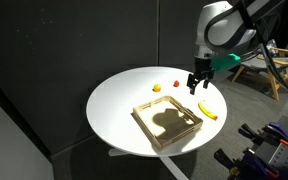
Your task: Remove the banana from the box
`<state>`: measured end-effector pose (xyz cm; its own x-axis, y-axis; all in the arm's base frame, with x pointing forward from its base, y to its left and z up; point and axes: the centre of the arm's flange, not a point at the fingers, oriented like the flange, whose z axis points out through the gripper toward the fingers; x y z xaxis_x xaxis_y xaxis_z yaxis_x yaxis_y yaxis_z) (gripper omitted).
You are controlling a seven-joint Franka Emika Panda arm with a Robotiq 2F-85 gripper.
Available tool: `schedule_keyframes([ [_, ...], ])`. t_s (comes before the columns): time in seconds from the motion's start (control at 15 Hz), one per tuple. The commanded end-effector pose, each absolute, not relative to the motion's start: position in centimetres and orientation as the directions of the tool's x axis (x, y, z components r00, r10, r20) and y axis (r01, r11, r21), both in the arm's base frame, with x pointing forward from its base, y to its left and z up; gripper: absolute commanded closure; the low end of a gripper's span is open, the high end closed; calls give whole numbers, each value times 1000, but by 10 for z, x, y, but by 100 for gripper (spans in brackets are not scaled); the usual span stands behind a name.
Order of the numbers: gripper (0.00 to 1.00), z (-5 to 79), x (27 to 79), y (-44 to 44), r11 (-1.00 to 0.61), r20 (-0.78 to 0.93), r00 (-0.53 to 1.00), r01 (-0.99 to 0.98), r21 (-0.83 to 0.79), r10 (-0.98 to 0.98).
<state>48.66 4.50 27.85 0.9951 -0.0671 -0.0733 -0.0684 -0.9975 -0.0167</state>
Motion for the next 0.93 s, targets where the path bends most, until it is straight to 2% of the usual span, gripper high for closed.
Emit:
schedule_keyframes([
  [0.0, 0, 295, 472, 52, -998, -63, 997, -53, -17, -52],
  [0.87, 0, 298, 476, 62, -999, -29, 999, -36, -22, -36],
])
